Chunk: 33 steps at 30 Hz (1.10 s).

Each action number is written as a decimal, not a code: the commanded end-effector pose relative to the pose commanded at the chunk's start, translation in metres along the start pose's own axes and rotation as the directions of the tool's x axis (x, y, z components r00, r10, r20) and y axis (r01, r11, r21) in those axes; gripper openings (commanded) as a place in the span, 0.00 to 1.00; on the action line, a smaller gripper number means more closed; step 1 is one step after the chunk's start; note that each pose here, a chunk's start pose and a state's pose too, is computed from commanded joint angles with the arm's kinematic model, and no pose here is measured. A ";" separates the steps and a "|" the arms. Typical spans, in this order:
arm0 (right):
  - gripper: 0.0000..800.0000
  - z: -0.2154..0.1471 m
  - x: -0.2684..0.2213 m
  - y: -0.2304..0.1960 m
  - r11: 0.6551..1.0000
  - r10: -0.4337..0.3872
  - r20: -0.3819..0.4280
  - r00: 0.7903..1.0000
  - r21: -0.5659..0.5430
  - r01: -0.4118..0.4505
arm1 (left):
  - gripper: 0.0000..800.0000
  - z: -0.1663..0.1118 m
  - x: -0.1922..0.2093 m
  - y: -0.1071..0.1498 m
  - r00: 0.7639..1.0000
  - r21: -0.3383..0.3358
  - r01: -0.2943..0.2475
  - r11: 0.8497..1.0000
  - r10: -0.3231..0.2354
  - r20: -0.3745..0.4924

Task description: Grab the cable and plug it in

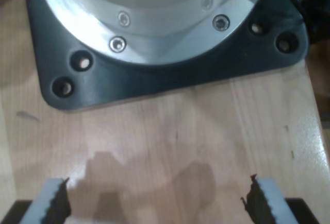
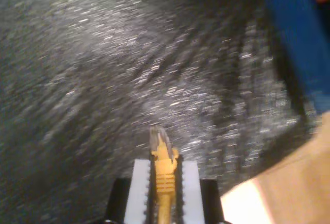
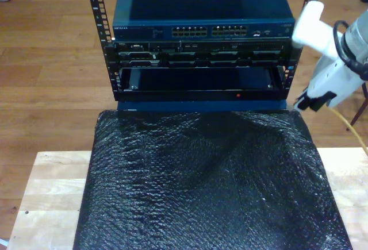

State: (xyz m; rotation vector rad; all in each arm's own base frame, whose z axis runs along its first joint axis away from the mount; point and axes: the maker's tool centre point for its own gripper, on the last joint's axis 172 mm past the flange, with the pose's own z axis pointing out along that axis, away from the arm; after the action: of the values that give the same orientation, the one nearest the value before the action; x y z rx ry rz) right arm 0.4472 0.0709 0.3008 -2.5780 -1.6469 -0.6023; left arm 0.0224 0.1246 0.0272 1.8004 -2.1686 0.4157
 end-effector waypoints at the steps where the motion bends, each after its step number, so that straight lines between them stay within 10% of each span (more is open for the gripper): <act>1: 0.00 0.002 0.000 0.002 1.000 -0.008 0.004 1.000 -0.011 0.008 | 1.00 0.000 0.000 0.000 1.000 0.000 0.000 1.000 0.000 0.000; 17: 0.00 0.069 0.042 -0.003 0.916 -0.355 0.110 0.928 -0.158 0.369 | 1.00 0.000 0.000 0.000 1.000 0.000 0.000 1.000 0.000 0.000; 33: 0.00 0.050 0.105 0.044 0.678 -0.585 0.151 0.797 -0.449 0.582 | 1.00 0.000 0.000 0.000 1.000 0.000 0.000 1.000 0.000 0.000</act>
State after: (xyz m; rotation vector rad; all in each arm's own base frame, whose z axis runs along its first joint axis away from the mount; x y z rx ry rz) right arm 0.5396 0.1539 0.2978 -2.2297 -2.6391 -1.1754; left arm 0.0224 0.1246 0.0272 1.8004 -2.1686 0.4157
